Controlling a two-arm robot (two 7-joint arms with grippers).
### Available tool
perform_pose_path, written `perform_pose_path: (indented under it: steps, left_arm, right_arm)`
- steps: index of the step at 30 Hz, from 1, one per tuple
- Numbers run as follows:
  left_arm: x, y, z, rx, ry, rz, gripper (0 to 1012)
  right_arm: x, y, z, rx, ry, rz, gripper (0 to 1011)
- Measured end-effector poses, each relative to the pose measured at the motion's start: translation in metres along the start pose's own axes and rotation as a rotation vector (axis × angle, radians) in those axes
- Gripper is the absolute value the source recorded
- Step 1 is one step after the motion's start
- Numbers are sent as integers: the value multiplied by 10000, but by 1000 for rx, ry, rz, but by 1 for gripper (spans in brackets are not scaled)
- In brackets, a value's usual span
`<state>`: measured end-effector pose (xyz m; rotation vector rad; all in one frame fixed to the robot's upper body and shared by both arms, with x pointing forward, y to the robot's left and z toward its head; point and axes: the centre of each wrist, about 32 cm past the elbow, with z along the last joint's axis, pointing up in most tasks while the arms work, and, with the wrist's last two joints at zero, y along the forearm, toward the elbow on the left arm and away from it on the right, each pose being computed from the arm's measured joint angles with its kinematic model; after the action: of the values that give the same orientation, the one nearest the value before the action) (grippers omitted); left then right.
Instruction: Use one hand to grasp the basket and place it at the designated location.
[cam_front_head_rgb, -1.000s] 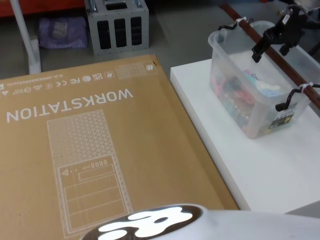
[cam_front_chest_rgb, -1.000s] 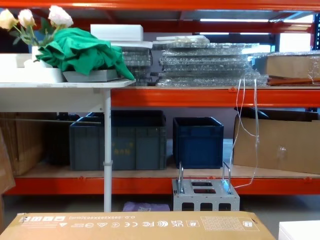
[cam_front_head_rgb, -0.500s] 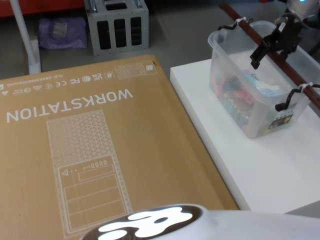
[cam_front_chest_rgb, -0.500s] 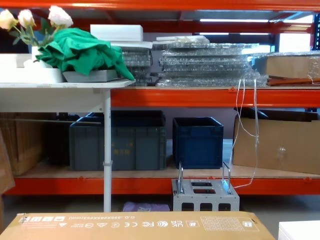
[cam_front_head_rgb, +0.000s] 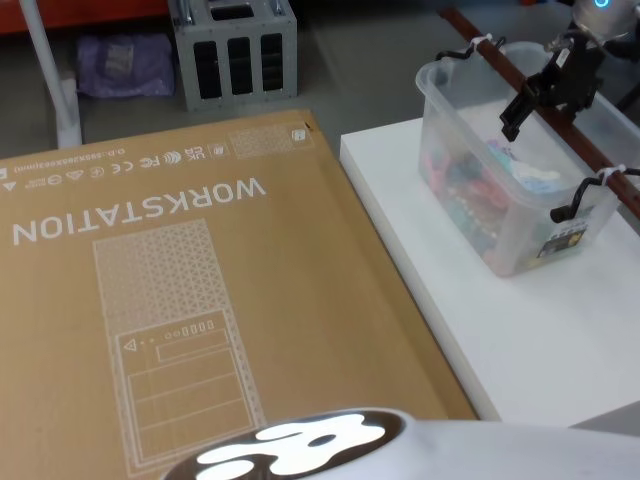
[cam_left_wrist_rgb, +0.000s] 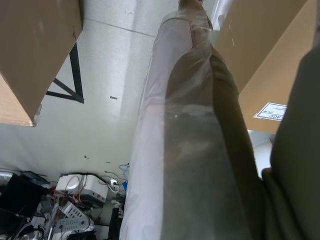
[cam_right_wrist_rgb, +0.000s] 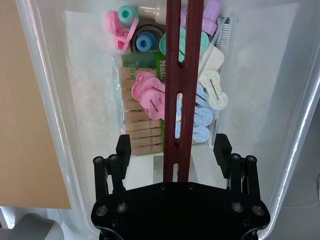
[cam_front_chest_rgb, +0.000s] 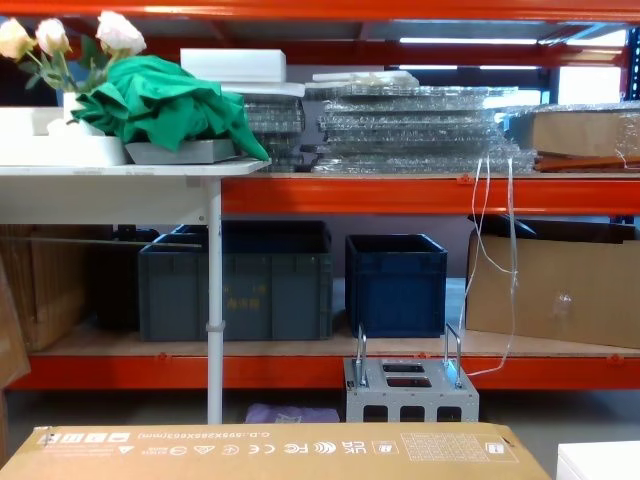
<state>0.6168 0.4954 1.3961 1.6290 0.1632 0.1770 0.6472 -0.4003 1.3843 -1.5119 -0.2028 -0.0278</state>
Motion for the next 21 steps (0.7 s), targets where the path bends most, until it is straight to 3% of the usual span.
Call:
perform_pose_path:
  steps: [21]
  left_arm:
    - [0, 0, 0, 0, 0, 0, 0]
  right_arm:
    - [-14, -13, -28, 4, 12, -12, 1000]
